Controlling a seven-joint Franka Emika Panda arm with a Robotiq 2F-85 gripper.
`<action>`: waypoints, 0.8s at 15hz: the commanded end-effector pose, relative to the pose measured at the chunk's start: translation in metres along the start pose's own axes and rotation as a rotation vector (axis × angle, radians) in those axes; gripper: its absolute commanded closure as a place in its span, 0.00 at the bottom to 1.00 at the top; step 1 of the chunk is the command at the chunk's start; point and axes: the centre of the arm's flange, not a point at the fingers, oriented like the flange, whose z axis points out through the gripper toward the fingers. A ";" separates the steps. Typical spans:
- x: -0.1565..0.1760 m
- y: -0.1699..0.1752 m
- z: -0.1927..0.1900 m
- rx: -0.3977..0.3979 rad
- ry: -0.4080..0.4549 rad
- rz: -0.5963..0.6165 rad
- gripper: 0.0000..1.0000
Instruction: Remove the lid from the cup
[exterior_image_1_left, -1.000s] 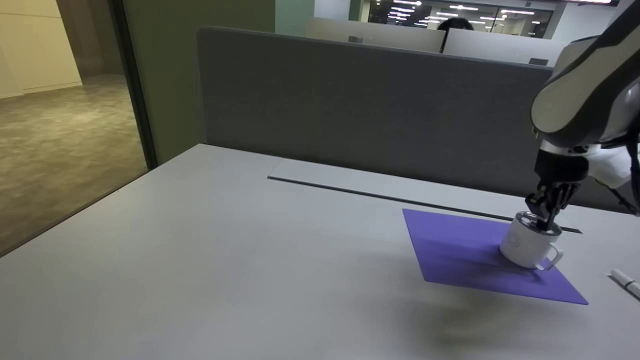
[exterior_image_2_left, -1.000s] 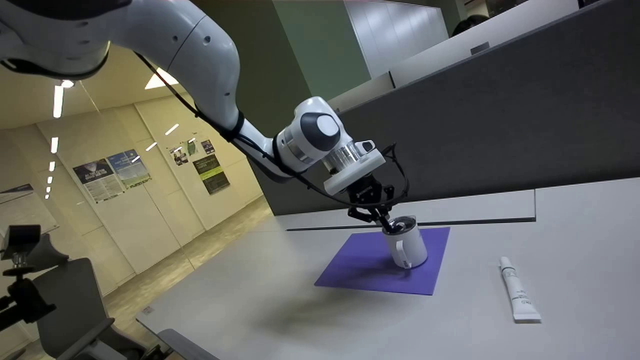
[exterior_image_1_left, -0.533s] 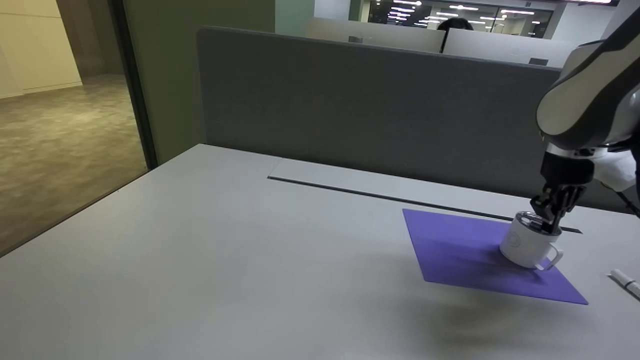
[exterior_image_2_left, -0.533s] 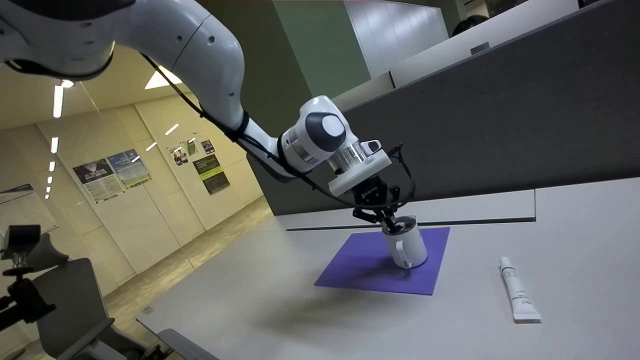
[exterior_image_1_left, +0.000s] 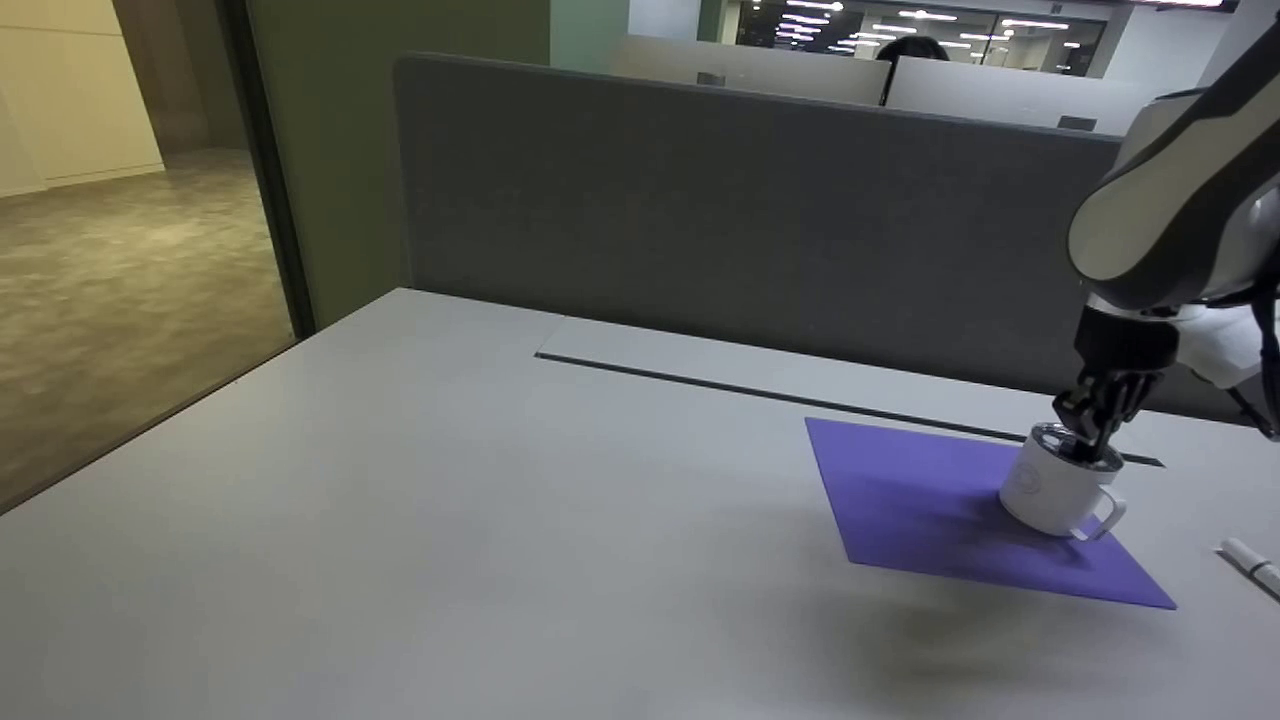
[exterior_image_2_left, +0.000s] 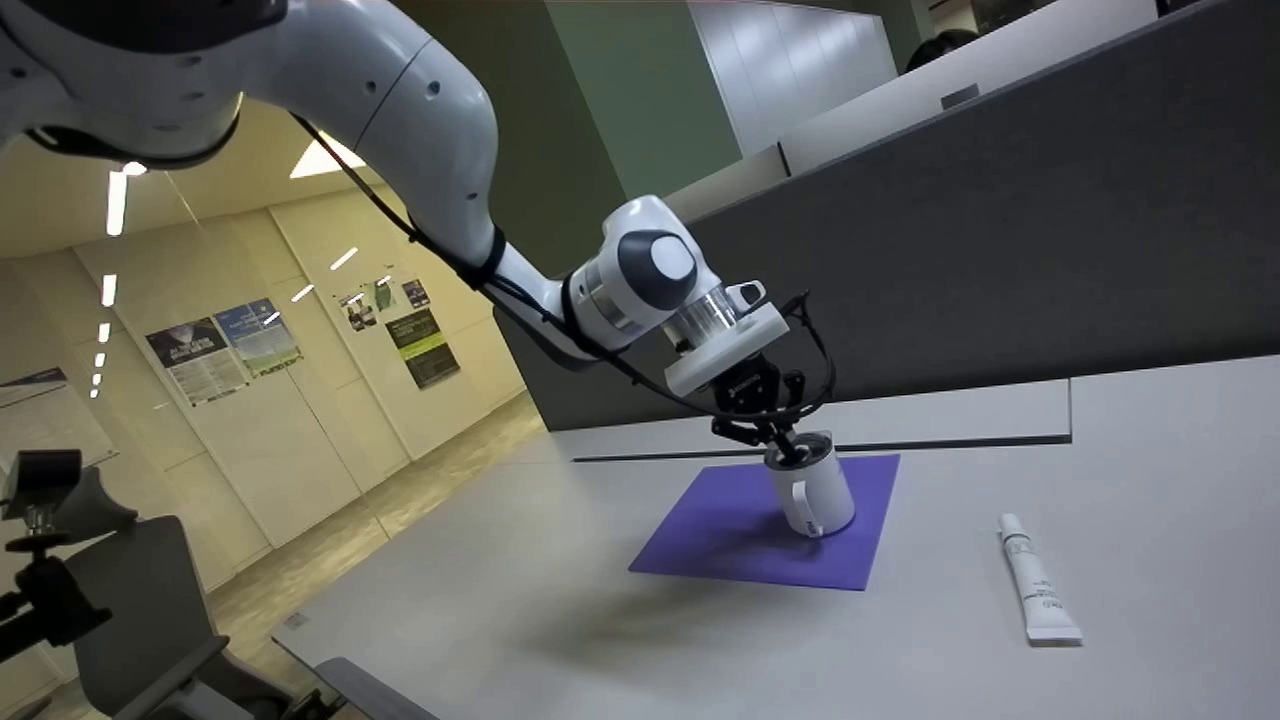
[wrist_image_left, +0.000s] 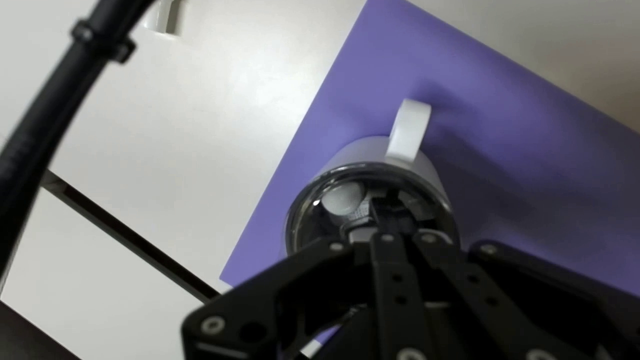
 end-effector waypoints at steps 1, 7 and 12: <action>0.007 0.010 0.008 -0.024 0.015 0.015 1.00; 0.006 0.017 -0.009 -0.008 0.062 0.019 1.00; 0.010 0.031 -0.086 -0.001 0.088 -0.040 1.00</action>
